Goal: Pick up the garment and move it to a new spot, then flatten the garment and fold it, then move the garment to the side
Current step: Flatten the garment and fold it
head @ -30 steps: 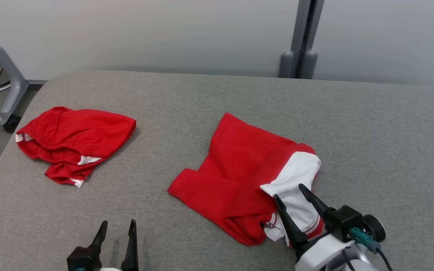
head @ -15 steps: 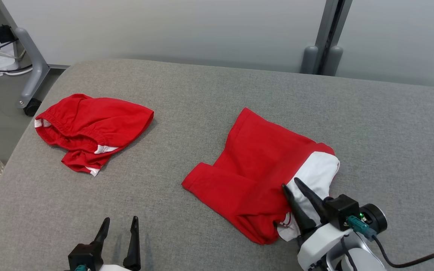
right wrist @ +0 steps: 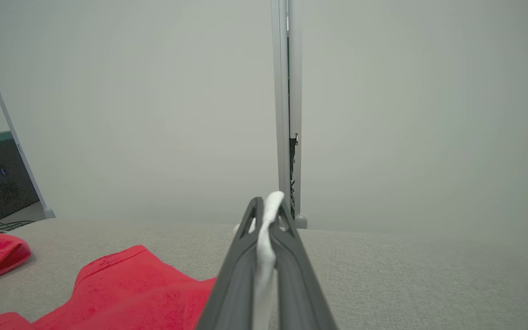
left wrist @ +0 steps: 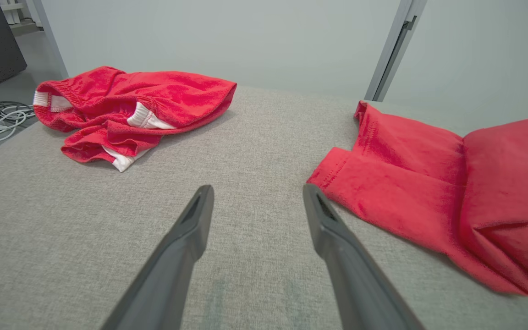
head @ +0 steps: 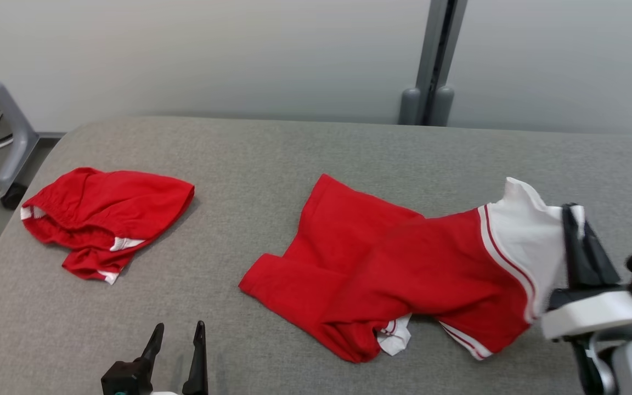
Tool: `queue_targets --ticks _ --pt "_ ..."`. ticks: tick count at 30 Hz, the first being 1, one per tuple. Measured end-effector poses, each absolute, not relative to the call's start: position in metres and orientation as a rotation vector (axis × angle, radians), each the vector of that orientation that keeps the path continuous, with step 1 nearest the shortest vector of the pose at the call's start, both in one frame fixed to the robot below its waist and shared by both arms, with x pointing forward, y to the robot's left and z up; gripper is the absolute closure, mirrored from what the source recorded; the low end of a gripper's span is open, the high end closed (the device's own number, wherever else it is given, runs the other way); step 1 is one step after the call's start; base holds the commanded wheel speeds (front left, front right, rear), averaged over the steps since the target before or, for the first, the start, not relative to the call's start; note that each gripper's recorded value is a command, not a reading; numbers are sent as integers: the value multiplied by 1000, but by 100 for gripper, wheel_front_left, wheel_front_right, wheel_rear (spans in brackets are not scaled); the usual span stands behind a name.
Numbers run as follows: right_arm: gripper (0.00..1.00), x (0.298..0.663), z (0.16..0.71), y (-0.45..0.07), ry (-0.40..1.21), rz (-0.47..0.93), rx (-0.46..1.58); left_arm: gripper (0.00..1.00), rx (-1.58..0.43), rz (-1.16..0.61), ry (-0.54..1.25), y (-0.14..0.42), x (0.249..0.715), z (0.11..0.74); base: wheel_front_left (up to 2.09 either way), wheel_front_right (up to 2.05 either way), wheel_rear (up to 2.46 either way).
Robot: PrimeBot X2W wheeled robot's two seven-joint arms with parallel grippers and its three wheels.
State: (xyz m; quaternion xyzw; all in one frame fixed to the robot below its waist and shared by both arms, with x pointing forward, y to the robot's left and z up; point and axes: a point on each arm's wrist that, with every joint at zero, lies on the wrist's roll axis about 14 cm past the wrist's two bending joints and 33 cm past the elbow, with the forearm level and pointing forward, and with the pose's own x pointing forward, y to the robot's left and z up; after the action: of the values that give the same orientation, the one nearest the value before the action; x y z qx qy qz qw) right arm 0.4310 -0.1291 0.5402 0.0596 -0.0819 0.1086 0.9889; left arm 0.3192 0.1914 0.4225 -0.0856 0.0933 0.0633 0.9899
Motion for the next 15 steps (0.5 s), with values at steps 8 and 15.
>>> queue_targets --ticks 8,15 --pt "100 404 528 -201 -137 32 93 0 -185 43 168 166 329 430 0 0 0" --pt "100 399 520 -204 -115 22 94 0 -187 3 187 153 332 426 0 0 0"
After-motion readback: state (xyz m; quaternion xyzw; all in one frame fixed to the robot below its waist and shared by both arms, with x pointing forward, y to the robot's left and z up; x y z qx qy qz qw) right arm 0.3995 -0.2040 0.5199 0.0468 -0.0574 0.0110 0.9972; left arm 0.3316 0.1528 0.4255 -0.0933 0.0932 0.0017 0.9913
